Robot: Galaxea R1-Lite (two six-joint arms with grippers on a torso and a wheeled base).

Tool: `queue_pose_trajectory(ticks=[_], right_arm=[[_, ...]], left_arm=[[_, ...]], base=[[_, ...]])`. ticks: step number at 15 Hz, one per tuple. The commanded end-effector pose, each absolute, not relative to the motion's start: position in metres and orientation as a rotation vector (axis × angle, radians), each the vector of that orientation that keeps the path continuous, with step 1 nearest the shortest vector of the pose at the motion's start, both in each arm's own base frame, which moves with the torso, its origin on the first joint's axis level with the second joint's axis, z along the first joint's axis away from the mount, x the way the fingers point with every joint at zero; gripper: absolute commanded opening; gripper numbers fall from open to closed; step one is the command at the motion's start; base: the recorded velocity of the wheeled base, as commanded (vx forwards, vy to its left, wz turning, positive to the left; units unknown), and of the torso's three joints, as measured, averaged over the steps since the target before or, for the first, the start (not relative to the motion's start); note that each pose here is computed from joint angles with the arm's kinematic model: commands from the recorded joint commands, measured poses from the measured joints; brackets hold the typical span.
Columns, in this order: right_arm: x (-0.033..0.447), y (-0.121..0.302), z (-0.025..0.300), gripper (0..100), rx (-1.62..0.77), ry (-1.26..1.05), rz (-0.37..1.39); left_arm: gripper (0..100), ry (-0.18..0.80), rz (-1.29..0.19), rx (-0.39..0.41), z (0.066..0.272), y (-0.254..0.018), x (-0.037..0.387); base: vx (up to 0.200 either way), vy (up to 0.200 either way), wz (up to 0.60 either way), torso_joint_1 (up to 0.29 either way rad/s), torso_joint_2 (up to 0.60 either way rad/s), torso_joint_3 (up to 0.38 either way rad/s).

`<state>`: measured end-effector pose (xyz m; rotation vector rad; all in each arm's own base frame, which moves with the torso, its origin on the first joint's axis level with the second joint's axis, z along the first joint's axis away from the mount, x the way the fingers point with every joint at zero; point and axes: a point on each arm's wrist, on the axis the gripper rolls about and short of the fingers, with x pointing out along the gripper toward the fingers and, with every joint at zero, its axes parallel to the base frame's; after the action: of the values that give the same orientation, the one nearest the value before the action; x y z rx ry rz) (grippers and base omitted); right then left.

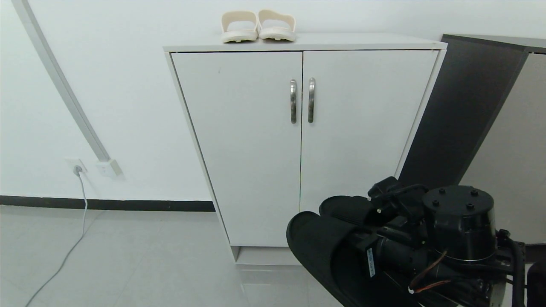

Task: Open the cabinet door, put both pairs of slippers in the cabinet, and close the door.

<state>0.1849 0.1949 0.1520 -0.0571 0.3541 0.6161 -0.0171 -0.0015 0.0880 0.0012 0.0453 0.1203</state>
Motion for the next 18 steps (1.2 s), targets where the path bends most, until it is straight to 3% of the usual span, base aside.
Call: queue_pose_trajectory(ticks=[1, 2, 4, 7, 11, 14, 18], right_arm=[[0.185, 0.195, 0.152, 0, -0.056, 0.353, 0.619], [0.185, 0.195, 0.151, 0, -0.058, 0.352, 0.618], [0.185, 0.195, 0.153, 0, -0.049, 0.332, 0.620], [0.185, 0.195, 0.155, 0, -0.044, 0.319, 0.619], [0.186, 0.195, 0.154, 0, -0.046, 0.322, 0.617], [0.187, 0.194, 0.153, 0, -0.047, 0.326, 0.612], [0.187, 0.194, 0.151, 0, -0.048, 0.333, 0.618]], left_arm=[[0, -0.078, 0.112, -0.172, 0.182, 0.000, -0.005], [0, -0.037, 0.054, -0.185, 0.198, 0.000, 0.008], [0, 0.095, -0.200, -0.139, 0.199, -0.004, 0.033], [0, 0.197, -0.378, -0.157, 0.211, -0.008, 0.064], [0, 0.265, -0.592, -0.142, 0.241, -0.031, 0.109], [0, 0.344, -0.729, -0.123, 0.250, -0.064, 0.152], [0, 0.281, -0.855, -0.110, 0.245, -0.117, 0.209]], base=[[0.000, 0.000, 0.00, 0.000, 0.00, 0.000], [0.000, 0.000, 0.00, 0.000, 0.00, 0.000], [0.000, 0.000, 0.00, 0.000, 0.00, 0.000], [0.000, 0.000, 0.00, 0.000, 0.00, 0.000], [0.000, 0.000, 0.00, 0.000, 0.00, 0.000], [0.000, 0.000, 0.00, 0.000, 0.00, 0.000], [0.000, 0.000, 0.00, 0.000, 0.00, 0.000]])
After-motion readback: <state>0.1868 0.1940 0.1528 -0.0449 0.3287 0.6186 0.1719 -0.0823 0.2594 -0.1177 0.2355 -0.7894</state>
